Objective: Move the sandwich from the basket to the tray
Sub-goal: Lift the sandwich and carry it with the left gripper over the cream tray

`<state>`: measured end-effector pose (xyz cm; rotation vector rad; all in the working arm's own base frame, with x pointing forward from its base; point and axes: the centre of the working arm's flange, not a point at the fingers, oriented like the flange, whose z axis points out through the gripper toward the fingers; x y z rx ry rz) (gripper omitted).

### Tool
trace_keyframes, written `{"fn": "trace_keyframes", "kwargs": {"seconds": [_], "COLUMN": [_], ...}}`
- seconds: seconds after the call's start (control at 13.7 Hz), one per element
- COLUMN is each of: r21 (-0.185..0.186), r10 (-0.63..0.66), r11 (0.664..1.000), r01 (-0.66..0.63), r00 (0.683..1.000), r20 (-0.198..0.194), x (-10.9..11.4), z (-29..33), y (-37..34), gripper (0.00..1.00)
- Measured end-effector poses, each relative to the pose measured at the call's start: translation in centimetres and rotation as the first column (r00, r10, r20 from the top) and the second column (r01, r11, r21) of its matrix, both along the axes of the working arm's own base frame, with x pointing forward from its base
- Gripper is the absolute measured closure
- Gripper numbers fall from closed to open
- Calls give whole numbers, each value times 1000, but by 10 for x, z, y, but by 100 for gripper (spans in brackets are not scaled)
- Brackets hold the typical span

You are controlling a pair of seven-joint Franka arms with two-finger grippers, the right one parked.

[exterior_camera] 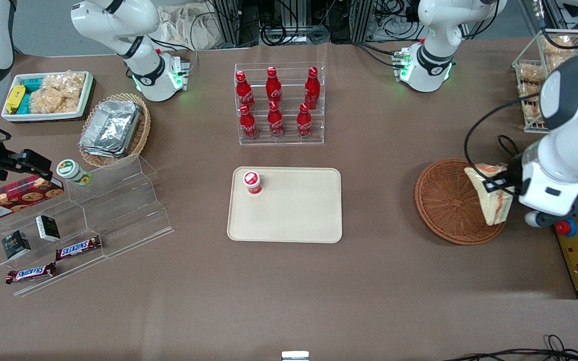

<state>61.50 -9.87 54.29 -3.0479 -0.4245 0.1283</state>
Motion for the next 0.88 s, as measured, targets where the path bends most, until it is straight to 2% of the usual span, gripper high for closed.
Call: {"fn": "trace_keyframes", "kwargs": {"seconds": [0.15, 0.29, 0.44, 0.73, 0.8, 0.88], "r21": [-51, -77, -107, -164, -164, -144], "r10": [-104, -205, -279, -239, -232, -228], "r11": [993, 976, 956, 959, 961, 965], "r01": [104, 202, 274, 231, 223, 221], "r00": [995, 978, 960, 970, 972, 973], "r20": [-5, -34, -36, -32, -35, -37], "x": [-12, -23, -28, -35, -39, -42], "z": [2, -17, -52, -142, -166, -189], "y": [-60, -119, -176, -270, -288, -301], "gripper": [81, 81, 81, 81, 81, 81]}}
